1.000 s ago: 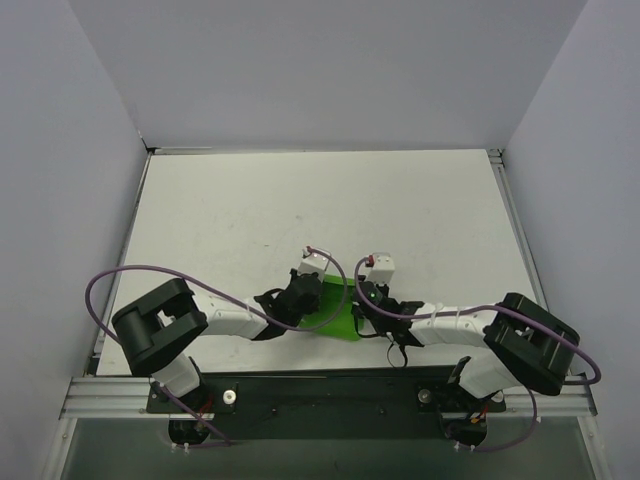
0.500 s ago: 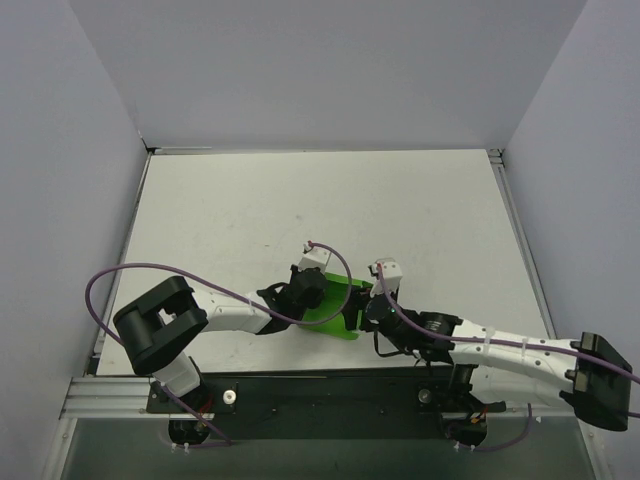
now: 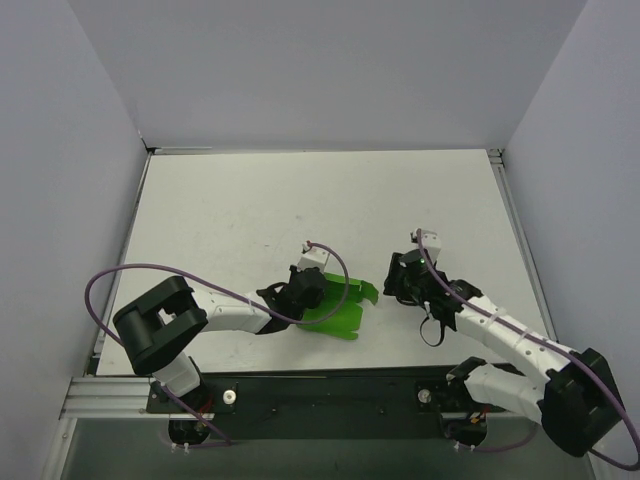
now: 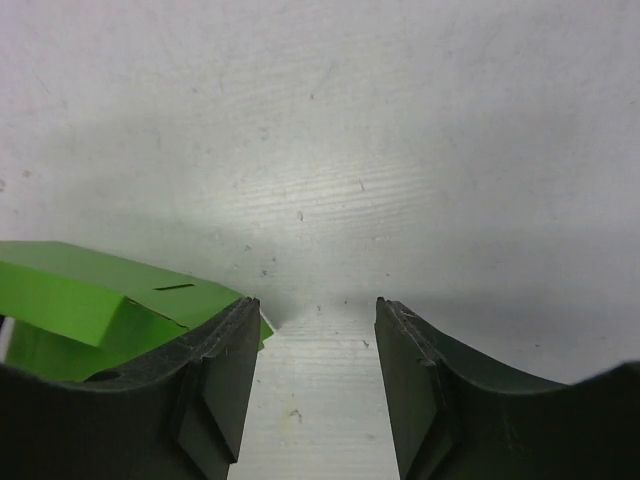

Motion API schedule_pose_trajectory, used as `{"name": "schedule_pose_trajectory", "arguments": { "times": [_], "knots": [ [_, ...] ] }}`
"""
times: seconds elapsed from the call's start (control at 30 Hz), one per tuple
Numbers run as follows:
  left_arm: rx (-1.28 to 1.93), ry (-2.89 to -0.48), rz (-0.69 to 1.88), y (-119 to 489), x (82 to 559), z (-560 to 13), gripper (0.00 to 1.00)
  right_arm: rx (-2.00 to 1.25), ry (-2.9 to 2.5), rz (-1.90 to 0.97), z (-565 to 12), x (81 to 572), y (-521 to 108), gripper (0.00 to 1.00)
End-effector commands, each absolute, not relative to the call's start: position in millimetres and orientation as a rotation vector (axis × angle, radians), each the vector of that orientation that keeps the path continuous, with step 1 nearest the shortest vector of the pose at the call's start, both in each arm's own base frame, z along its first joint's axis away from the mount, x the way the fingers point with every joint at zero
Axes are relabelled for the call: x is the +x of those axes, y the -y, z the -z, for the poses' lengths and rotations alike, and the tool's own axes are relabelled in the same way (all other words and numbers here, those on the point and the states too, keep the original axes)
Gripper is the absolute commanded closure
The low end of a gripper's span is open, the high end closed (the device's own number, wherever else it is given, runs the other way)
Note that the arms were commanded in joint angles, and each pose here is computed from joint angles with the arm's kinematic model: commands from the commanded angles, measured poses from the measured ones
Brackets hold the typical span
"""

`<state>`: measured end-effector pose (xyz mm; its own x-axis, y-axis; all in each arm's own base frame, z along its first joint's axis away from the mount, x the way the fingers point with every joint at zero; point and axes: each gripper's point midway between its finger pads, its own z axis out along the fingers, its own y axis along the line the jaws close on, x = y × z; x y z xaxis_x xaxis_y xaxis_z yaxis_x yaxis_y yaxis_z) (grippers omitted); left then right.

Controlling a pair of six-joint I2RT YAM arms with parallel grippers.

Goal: Fold the paper box

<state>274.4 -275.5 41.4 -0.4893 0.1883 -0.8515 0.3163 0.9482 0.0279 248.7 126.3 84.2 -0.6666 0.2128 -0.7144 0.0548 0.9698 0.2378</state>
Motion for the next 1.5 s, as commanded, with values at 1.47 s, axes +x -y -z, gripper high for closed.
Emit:
{"name": "schedule_pose_trajectory", "arguments": {
  "times": [1.47],
  "knots": [
    [0.491,-2.122,0.168,277,267,-35,1.00,-0.478,-2.125,-0.646,-59,241,-235,0.40]
  ]
}}
